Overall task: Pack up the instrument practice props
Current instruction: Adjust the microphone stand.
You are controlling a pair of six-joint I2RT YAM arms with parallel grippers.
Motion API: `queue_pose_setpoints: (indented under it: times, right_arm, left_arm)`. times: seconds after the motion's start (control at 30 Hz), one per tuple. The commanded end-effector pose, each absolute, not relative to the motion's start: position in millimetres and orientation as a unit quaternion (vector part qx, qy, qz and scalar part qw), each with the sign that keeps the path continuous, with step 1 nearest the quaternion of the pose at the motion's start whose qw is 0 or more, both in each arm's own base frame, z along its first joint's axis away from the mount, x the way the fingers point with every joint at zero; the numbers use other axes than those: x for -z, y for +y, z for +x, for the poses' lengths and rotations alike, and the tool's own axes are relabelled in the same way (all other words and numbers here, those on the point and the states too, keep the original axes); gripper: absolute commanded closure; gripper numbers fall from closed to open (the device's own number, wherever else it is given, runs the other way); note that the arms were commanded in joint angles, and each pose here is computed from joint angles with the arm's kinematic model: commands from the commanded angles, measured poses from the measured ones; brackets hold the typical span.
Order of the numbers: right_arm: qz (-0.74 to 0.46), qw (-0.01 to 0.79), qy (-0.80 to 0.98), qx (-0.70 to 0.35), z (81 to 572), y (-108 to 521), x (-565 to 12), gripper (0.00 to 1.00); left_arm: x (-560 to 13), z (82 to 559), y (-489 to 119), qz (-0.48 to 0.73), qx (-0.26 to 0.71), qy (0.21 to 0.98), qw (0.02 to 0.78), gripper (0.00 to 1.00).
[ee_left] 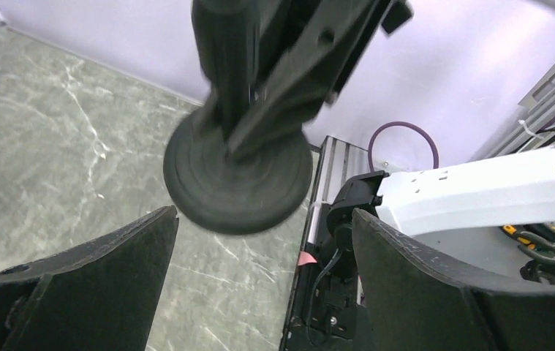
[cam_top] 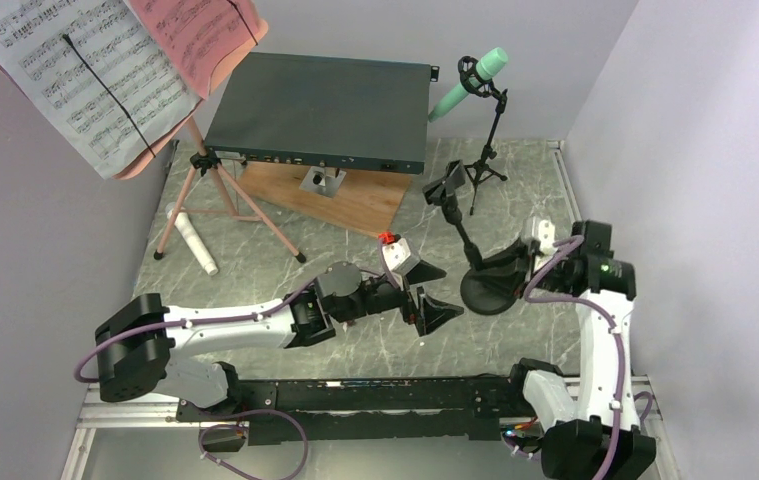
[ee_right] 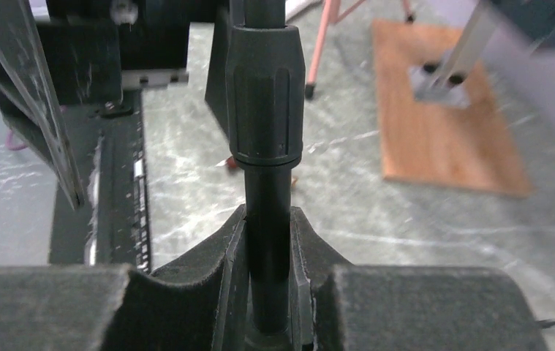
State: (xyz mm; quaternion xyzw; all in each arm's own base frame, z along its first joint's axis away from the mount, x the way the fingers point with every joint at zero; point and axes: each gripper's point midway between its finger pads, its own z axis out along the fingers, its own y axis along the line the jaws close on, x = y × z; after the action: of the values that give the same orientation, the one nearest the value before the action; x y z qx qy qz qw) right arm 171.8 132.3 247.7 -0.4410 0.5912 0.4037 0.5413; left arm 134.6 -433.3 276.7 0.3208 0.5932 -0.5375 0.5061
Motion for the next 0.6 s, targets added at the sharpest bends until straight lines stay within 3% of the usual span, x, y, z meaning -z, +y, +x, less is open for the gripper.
queue_pose_setpoints:
  times: [0.0,0.23,0.57]
  right_arm:
    - [-0.470,0.605,0.493,-0.412,162.3,142.7,-339.4,1.00]
    - [-0.480,0.587,0.482,-0.438,148.9,153.7,-346.7,1.00]
    - [-0.472,0.570,0.492,-0.458,145.6,155.9,-340.2,1.00]
  left_arm:
    - [-348.8,131.5,-423.9,0.334,0.546,0.496,0.587,0.07]
    - [-403.0,135.9,-409.0,0.332,0.521,0.441,0.651,0.07]
    - [-398.7,137.1,-427.2,0.339,0.528,0.430,0.649,0.12]
